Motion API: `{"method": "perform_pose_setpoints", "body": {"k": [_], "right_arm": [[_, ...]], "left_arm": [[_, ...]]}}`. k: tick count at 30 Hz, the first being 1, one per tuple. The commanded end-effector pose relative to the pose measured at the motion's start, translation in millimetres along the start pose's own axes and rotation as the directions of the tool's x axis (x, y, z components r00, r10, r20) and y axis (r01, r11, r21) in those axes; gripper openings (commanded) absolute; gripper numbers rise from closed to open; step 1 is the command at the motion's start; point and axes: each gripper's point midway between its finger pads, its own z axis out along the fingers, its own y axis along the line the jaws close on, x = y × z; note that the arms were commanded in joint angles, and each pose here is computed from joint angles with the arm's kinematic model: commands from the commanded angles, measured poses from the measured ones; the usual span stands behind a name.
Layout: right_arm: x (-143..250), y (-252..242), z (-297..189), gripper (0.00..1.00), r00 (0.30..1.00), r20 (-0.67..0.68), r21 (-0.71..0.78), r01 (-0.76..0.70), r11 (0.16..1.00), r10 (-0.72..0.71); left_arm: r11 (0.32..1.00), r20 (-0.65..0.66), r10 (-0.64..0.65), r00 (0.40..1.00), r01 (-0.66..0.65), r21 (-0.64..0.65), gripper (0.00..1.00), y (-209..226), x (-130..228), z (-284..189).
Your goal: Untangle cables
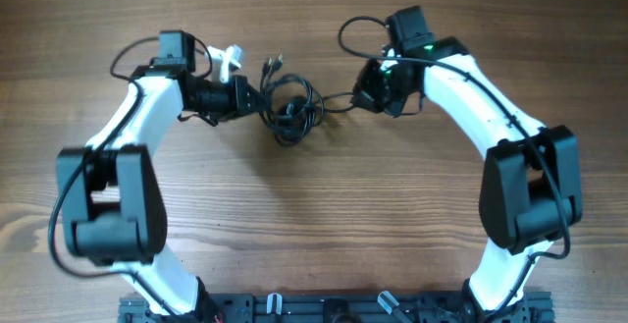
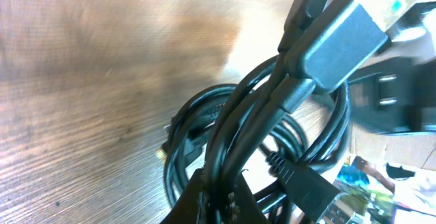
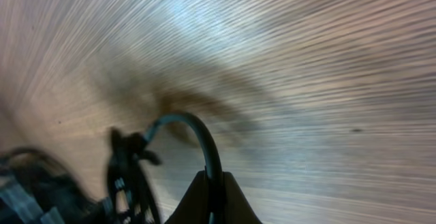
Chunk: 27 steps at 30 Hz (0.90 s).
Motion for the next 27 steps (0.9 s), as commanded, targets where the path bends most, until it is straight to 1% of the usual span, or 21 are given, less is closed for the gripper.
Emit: {"method": "perform_pose_setpoints", "body": {"k": [1, 3, 5, 7, 11, 13, 16, 19, 21, 24, 27], "right_arm": [[-1, 20, -9, 0.05, 0.996, 0.076, -0.001, 0.040, 0.999, -0.040], [2, 30, -7, 0.04, 0.995, 0.075, -0.029, 0.066, 0.997, -0.064], [5, 45, -6, 0.04, 0.992, 0.063, -0.091, 0.117, 0.989, -0.111], [8, 58, -6, 0.04, 0.990, 0.062, -0.135, 0.135, 0.982, -0.127], [1, 54, -5, 0.04, 0.991, 0.107, -0.101, 0.091, 0.991, -0.080], [-4, 46, -4, 0.04, 0.988, 0.140, -0.057, 0.069, 0.996, -0.061], [-13, 23, -5, 0.04, 0.980, 0.201, 0.046, -0.014, 0.999, 0.004], [-20, -17, -15, 0.04, 0.957, 0.283, 0.210, -0.131, 0.969, 0.068], [-22, -36, -28, 0.04, 0.947, 0.310, 0.295, -0.177, 0.939, 0.081], [-24, -48, -53, 0.04, 0.937, 0.336, 0.367, -0.221, 0.904, 0.093], [-25, -43, -83, 0.04, 0.930, 0.360, 0.409, -0.227, 0.884, 0.072]], "left_arm": [[0.995, 0.039, 0.060, 0.997, -0.062, 0.075, 0.04, -28, -5, -13], [0.995, 0.035, 0.067, 0.997, -0.070, 0.071, 0.04, -27, -4, -12], [0.995, 0.034, 0.069, 0.997, -0.071, 0.066, 0.04, -27, -4, -11], [0.997, 0.033, 0.074, 0.997, -0.075, 0.034, 0.04, -22, -4, -9], [0.996, 0.041, 0.083, 0.996, -0.082, -0.028, 0.04, -12, -7, -9], [0.995, 0.046, 0.099, 0.994, -0.097, -0.028, 0.04, -13, -8, -9], [0.994, 0.051, 0.110, 0.993, -0.108, -0.034, 0.04, -12, -10, -9], [0.993, 0.052, 0.109, 0.993, -0.106, -0.061, 0.04, -7, -11, -9], [0.992, 0.053, 0.108, 0.993, -0.105, -0.069, 0.04, -6, -11, -9], [0.992, 0.053, 0.109, 0.993, -0.105, -0.069, 0.04, -6, -11, -9], [0.992, 0.053, 0.109, 0.993, -0.105, -0.069, 0.04, -6, -11, -9]]}}
